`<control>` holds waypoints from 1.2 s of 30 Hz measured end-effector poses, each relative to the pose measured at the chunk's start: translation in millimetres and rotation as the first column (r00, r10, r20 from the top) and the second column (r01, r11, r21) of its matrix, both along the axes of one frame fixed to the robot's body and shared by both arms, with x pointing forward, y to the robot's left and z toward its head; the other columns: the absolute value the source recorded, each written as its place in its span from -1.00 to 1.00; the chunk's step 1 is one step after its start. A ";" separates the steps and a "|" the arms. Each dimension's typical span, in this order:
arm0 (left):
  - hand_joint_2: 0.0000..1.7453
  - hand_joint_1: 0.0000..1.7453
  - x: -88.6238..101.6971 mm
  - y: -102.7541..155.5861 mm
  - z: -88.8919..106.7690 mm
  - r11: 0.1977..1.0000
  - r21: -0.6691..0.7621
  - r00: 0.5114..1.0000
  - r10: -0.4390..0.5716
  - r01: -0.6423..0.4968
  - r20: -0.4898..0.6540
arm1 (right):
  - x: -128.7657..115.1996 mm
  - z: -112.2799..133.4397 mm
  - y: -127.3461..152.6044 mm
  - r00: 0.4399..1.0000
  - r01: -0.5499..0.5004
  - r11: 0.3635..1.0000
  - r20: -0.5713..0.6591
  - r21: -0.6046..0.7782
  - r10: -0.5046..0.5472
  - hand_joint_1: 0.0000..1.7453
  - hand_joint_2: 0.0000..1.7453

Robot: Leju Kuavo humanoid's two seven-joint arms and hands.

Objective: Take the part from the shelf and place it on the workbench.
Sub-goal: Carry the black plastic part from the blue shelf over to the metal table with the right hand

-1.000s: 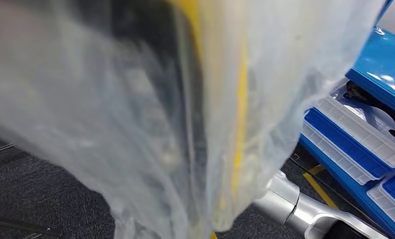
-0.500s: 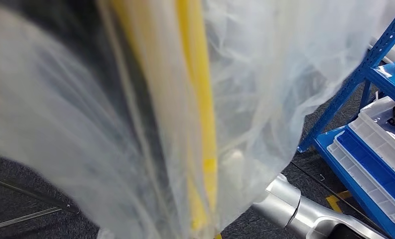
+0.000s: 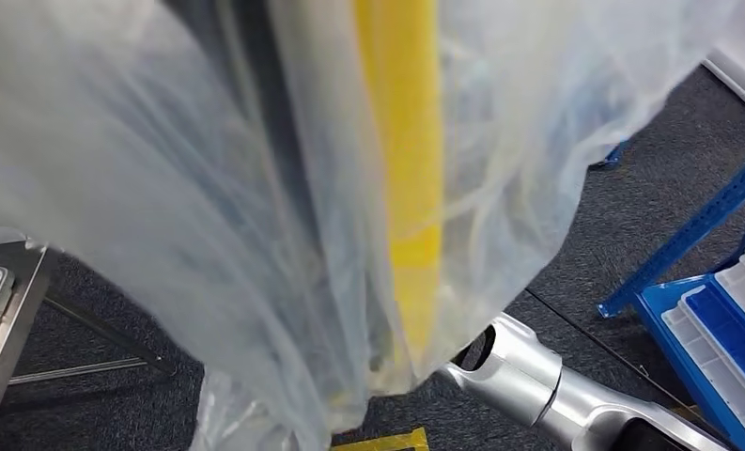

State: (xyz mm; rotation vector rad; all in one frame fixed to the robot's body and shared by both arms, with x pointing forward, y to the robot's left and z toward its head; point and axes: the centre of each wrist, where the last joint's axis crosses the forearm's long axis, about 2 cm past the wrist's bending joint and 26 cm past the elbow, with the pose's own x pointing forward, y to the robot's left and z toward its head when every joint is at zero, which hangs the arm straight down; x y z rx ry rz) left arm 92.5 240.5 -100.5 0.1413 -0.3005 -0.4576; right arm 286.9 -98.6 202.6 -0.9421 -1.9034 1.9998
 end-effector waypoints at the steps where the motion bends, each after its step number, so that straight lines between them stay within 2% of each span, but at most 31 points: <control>1: 1.00 -1.00 -0.7 -0.2 -0.1 1.000 -0.001 1.000 0.000 0.000 -0.001 | -0.1 0.2 0.4 1.000 -0.001 1.000 0.000 0.001 0.001 1.00 1.00; 36: 1.00 -1.00 -2.7 -3.6 -0.2 1.000 -0.008 1.000 -0.001 0.001 -0.002 | -0.9 -0.3 2.4 1.000 -0.015 1.000 0.002 -0.016 0.015 1.00 1.00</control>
